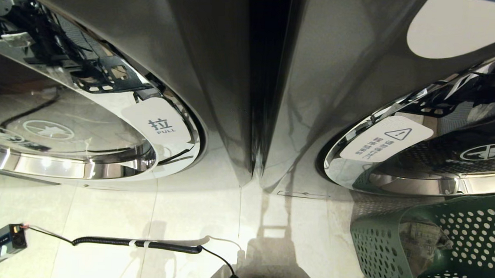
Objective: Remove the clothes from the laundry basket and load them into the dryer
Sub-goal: Take the clothes out of the basket
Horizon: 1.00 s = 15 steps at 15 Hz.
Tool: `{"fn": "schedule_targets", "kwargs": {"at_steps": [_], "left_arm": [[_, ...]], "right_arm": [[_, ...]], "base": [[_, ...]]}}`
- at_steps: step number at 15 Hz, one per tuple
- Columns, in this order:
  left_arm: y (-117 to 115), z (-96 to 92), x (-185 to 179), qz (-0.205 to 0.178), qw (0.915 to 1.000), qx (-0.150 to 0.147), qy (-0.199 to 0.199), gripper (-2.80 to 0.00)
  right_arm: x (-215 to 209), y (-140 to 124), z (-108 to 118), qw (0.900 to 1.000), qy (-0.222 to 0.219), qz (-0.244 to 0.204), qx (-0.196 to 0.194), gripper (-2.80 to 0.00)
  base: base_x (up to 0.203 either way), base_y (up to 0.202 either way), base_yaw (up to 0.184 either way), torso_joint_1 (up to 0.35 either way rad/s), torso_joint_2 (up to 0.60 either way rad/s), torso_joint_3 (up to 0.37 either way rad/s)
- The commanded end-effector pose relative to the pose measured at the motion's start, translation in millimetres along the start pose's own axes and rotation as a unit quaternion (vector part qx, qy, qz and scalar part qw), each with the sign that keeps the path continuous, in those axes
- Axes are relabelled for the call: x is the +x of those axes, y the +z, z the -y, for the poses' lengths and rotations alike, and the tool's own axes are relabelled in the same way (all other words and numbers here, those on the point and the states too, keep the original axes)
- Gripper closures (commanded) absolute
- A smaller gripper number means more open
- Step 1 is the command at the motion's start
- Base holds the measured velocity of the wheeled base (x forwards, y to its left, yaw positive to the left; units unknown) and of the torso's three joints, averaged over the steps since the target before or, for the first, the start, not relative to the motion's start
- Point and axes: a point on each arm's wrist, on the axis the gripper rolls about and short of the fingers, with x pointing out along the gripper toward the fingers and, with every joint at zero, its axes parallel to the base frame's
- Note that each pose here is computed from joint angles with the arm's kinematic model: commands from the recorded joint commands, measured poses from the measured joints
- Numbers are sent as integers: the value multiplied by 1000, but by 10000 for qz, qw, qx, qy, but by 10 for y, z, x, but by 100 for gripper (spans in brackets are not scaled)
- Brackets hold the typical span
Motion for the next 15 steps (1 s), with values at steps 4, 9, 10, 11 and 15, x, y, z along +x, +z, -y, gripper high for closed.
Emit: {"fn": "schedule_targets", "kwargs": {"at_steps": [4, 9, 10, 11, 15], "left_arm": [[-1, 0, -1, 6, 10000, 5, 13, 0], [-1, -1, -1, 6, 10000, -10, 10, 0], [0, -1, -1, 10, 10000, -40, 33, 0], [0, -1, -1, 9, 9999, -98, 39, 0], [0, -2, -1, 12, 9999, -148, 44, 0]], "right_arm": [[-17, 54, 3, 10000, -50, 80, -26, 0], [22, 682, 72, 9871, -1353, -831, 212, 0], [113, 729, 81, 9792, -1586, -1200, 412, 0], [225, 748, 88, 9681, -1836, -1586, 624, 0], [571, 540, 129, 8995, -2877, -2867, 1612, 0]], "base": [[0, 0, 0, 0, 0, -10], [0, 0, 0, 0, 0, 0], [0, 0, 0, 0, 0, 0], [0, 0, 0, 0, 0, 0], [0, 0, 0, 0, 0, 0]]}}
